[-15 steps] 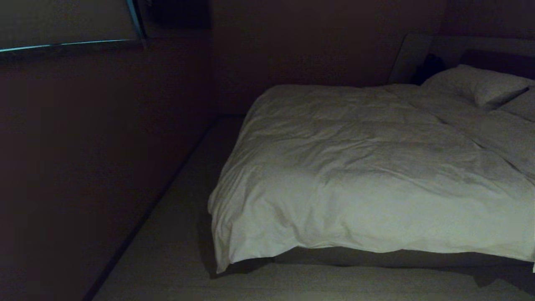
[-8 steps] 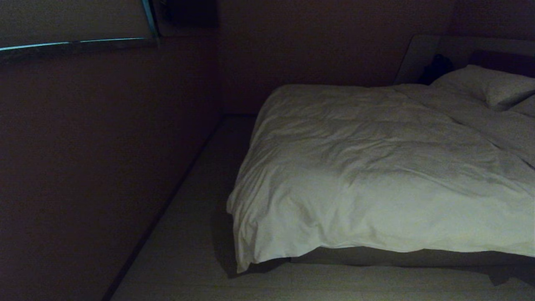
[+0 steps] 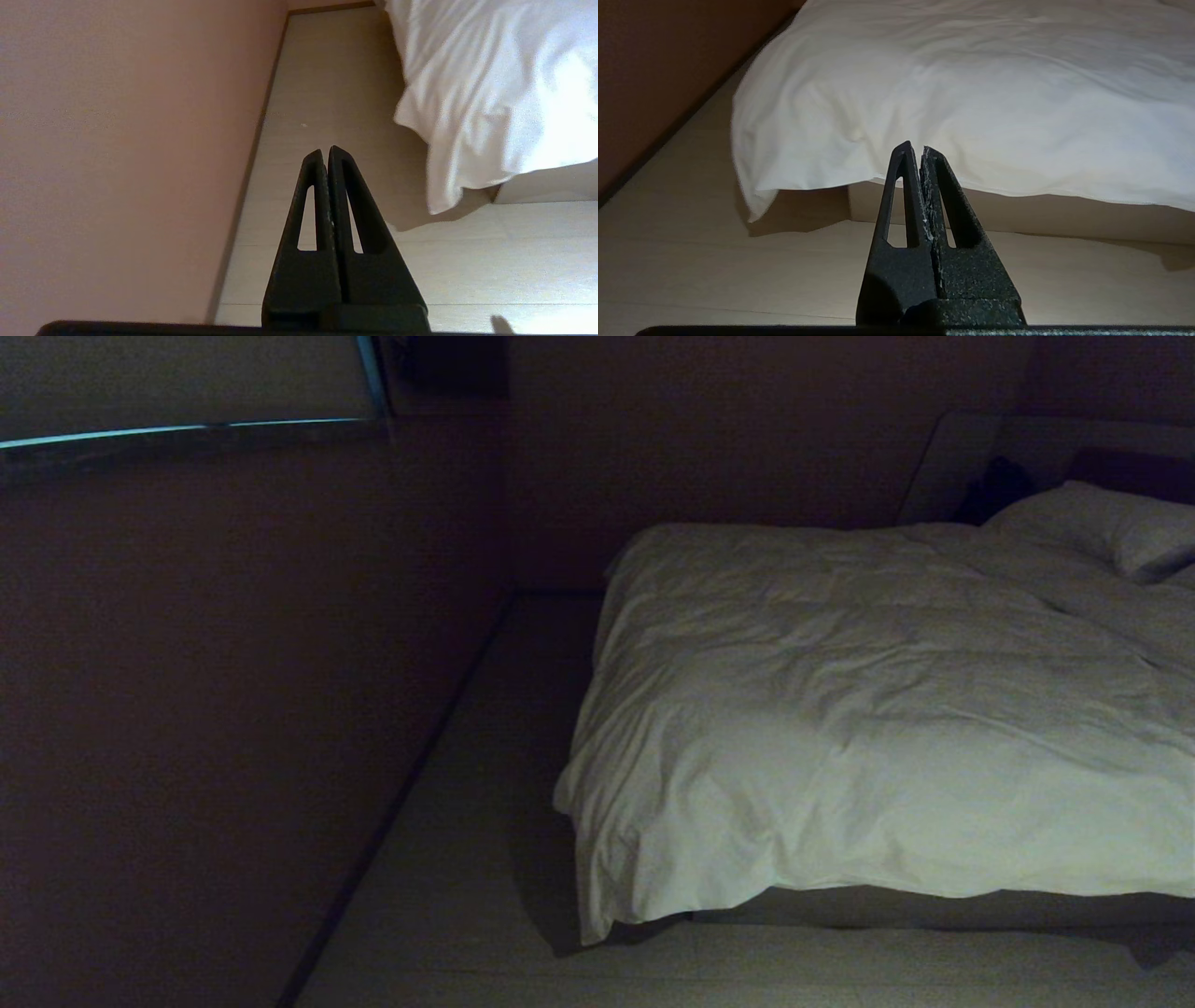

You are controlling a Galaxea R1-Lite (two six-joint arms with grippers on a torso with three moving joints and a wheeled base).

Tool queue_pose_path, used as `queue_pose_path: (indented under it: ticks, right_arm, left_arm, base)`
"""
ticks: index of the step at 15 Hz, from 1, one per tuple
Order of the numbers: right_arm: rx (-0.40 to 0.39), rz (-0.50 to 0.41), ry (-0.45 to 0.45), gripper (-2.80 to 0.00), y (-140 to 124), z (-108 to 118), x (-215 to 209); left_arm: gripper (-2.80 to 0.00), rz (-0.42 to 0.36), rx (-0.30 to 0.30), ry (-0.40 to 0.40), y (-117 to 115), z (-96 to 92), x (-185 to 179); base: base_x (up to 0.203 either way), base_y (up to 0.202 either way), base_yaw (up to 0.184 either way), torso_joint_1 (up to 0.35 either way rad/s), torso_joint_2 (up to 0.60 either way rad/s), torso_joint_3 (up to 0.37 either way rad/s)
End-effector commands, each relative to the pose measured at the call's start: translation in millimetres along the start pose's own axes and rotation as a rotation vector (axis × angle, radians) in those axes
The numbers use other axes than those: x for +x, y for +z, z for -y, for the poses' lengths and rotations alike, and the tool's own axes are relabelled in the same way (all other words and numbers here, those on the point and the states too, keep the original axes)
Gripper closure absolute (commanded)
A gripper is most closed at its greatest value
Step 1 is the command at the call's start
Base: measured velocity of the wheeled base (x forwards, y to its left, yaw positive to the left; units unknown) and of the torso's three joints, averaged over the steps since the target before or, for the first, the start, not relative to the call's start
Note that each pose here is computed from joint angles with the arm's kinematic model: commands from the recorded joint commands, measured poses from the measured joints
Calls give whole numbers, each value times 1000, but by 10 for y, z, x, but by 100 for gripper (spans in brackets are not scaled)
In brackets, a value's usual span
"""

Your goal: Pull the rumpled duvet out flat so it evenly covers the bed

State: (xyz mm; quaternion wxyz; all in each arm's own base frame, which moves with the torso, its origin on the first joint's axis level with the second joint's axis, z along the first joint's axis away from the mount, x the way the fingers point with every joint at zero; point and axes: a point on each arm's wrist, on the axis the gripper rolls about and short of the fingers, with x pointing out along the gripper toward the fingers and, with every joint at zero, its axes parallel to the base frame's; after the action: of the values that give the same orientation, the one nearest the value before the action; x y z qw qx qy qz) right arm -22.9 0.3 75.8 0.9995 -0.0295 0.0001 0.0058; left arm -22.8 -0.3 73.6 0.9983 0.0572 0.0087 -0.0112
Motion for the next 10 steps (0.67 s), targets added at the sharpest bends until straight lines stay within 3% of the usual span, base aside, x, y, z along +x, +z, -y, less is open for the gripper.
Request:
queue_pose_path:
  ticks: [1,3,10]
  right_arm:
    - [-1,-1,1,0,0,0,1]
    - [-1,1,2,0,0,0,0]
    - [-1,-1,1,0,0,0,1]
  left_arm:
    - [0,-1,1,0,-1,0,0]
    - [0,-1,0,0,-2,0,0]
    - [0,2,-9,0,1,0,0]
  base:
    - [0,188,2,2,-1,2]
    - [0,131,1,1,0,-1]
    - [0,0,0,0,0,0]
